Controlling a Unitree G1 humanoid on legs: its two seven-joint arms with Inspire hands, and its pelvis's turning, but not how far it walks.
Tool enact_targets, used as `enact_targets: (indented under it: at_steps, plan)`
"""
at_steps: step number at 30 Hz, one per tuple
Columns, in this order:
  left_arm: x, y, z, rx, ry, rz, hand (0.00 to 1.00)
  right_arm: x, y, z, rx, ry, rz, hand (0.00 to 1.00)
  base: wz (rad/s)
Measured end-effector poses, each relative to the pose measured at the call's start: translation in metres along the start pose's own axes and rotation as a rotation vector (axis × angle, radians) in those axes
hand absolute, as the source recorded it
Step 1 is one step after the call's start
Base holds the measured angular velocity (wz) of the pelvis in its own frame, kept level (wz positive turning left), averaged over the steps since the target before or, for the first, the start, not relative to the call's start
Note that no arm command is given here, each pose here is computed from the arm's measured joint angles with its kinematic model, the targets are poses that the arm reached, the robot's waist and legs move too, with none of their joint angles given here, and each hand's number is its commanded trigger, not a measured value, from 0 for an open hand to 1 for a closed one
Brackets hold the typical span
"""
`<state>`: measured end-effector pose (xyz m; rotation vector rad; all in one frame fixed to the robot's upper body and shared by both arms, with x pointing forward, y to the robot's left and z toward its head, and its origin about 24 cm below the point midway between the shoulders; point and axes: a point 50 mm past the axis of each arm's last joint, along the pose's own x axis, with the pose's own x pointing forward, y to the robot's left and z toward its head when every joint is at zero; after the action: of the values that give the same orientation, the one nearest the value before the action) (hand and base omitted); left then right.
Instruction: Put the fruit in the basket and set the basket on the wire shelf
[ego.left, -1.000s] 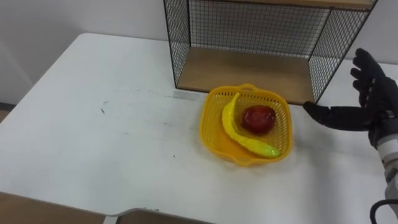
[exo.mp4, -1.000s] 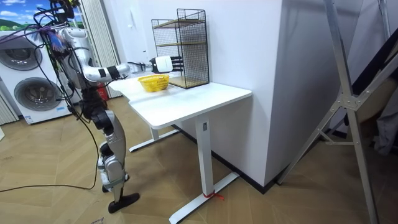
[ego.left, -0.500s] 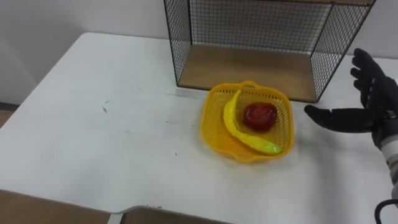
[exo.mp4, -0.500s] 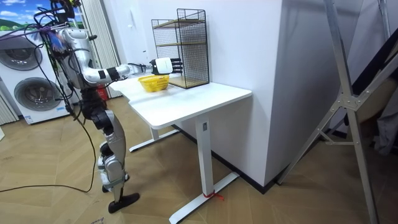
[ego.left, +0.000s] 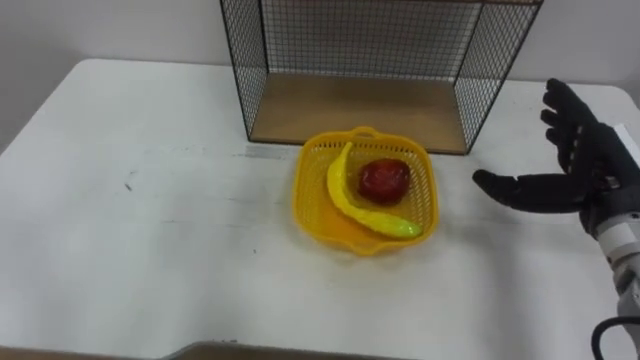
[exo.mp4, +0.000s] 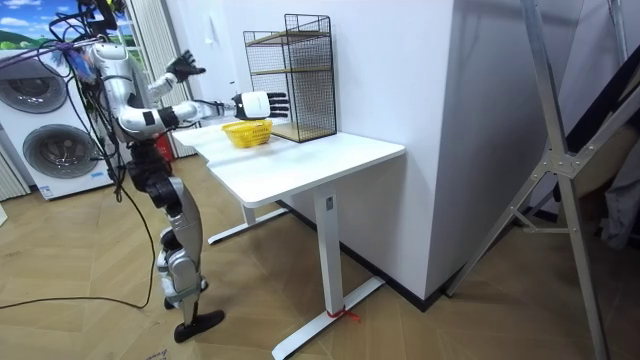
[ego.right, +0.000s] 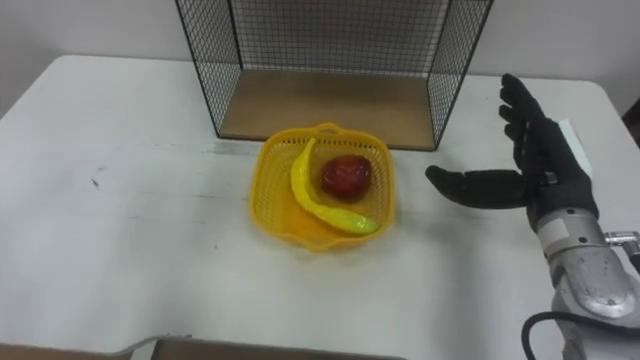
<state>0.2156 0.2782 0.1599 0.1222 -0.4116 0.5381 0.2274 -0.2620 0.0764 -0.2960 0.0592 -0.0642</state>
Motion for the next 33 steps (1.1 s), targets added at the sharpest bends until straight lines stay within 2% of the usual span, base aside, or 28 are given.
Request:
enact_targets:
  at_steps: [3, 6, 12, 16, 20, 24, 29, 33]
  plan:
    - [-0.010, -0.019, -0.021, -0.035, 0.097, -0.079, 0.00, 0.001, 0.007, -0.001, 0.016, 0.003, 0.029, 0.00, -0.07]
    - [-0.018, -0.030, -0.034, -0.082, 0.163, -0.117, 0.00, 0.001, 0.009, -0.002, 0.048, 0.001, 0.017, 0.00, -0.14]
    - [-0.027, -0.037, -0.057, -0.101, 0.272, -0.145, 0.00, 0.000, 0.016, -0.005, 0.128, 0.003, -0.011, 0.00, -0.07]
    - [-0.030, -0.039, -0.064, -0.111, 0.306, -0.151, 0.00, 0.000, 0.023, -0.006, 0.183, 0.005, -0.007, 0.00, 0.00]
    - [-0.036, -0.049, -0.067, -0.139, 0.327, -0.181, 0.00, 0.000, 0.031, -0.007, 0.229, 0.010, 0.006, 0.00, 0.00]
    - [-0.045, -0.058, -0.080, -0.138, 0.391, -0.241, 0.00, 0.000, 0.041, -0.022, 0.253, 0.067, 0.016, 0.00, 0.00]
    - [-0.054, -0.062, -0.091, -0.167, 0.446, -0.244, 0.00, -0.001, 0.045, -0.032, 0.277, 0.105, 0.006, 0.00, 0.00]
    - [-0.066, -0.073, -0.096, -0.272, 0.512, -0.273, 0.00, -0.001, 0.050, -0.032, 0.305, 0.102, 0.006, 0.00, -0.06]
